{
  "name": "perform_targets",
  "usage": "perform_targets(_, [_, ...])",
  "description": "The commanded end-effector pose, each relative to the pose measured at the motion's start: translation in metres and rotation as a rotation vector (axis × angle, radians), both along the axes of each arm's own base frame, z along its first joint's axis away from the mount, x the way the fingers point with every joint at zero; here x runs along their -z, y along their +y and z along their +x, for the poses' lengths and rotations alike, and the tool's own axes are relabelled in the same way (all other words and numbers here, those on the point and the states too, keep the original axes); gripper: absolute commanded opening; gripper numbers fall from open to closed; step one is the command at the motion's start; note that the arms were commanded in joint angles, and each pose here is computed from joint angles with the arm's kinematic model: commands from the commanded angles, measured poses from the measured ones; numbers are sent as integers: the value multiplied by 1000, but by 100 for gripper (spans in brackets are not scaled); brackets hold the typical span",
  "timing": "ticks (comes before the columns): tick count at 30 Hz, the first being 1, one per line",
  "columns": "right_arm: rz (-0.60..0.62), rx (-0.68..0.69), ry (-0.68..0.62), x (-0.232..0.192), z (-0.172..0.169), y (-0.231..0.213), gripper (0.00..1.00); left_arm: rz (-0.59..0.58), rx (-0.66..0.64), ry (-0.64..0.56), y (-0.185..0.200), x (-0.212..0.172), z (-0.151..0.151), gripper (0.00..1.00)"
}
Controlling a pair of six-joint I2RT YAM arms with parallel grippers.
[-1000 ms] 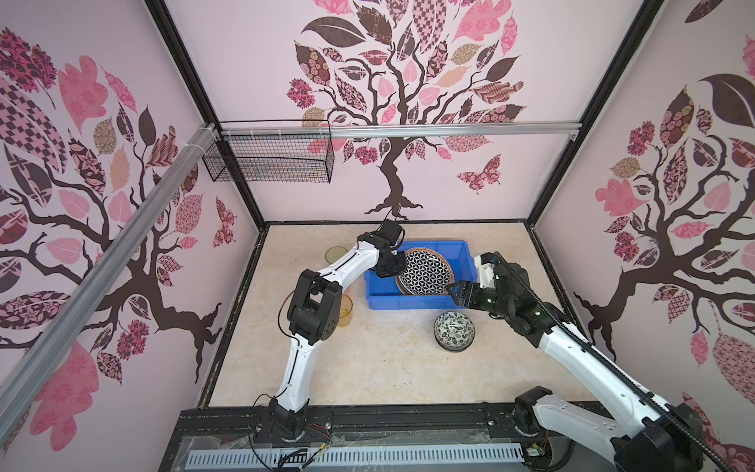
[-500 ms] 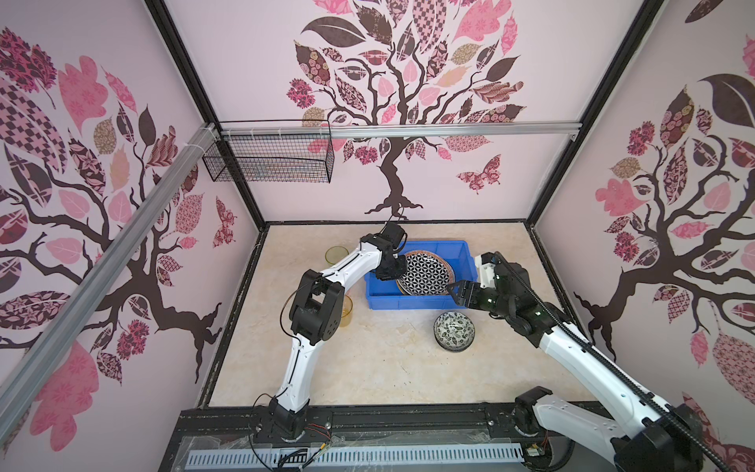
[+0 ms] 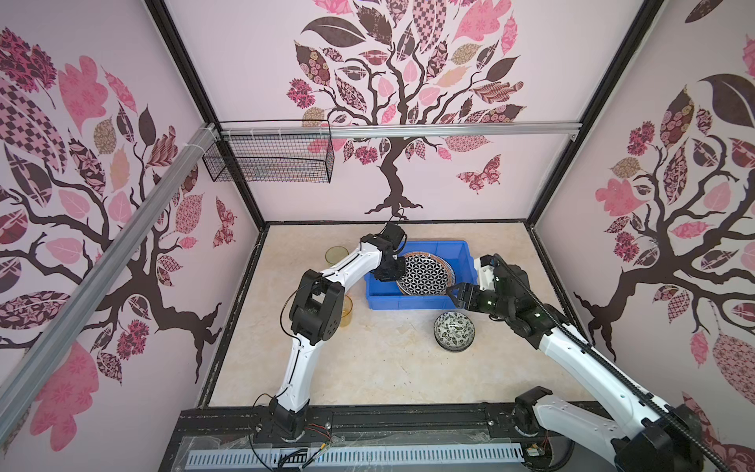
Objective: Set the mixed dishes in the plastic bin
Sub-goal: 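Lower the orange-rimmed plate onto the striped plate in the bin, then open the left gripper to release the orange-rimmed plate, then move the left gripper toward the leaf-patterned bowl while the right hovers beside it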
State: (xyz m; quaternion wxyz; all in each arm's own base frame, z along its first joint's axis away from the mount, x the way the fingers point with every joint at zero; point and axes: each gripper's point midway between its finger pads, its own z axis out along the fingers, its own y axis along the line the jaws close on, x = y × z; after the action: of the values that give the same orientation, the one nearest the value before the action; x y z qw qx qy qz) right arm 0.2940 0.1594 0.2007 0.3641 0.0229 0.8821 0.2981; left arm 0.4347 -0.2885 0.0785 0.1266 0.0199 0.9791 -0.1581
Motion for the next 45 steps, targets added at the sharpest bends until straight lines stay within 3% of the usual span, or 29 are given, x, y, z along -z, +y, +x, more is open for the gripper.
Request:
perform_targets(1, [13, -9, -16, -8, -4, -1, 76, -6, 22, -23, 0, -21, -5, 19])
perform_targets(18, [-15, -54, 20, 1, -7, 3, 77, -29, 39, -30, -4, -28, -8, 20])
perform_targets(30, [-119, 0, 59, 11, -13, -16, 76, -37, 53, -70, 4, -53, -18, 21])
perform_targets(37, [-175, 19, 109, 22, -23, -27, 75, -46, 68, -97, 10, -72, -30, 21])
perform_targets(45, [-208, 36, 119, 24, -31, -36, 75, -7, 140, -103, 14, -83, -64, 21])
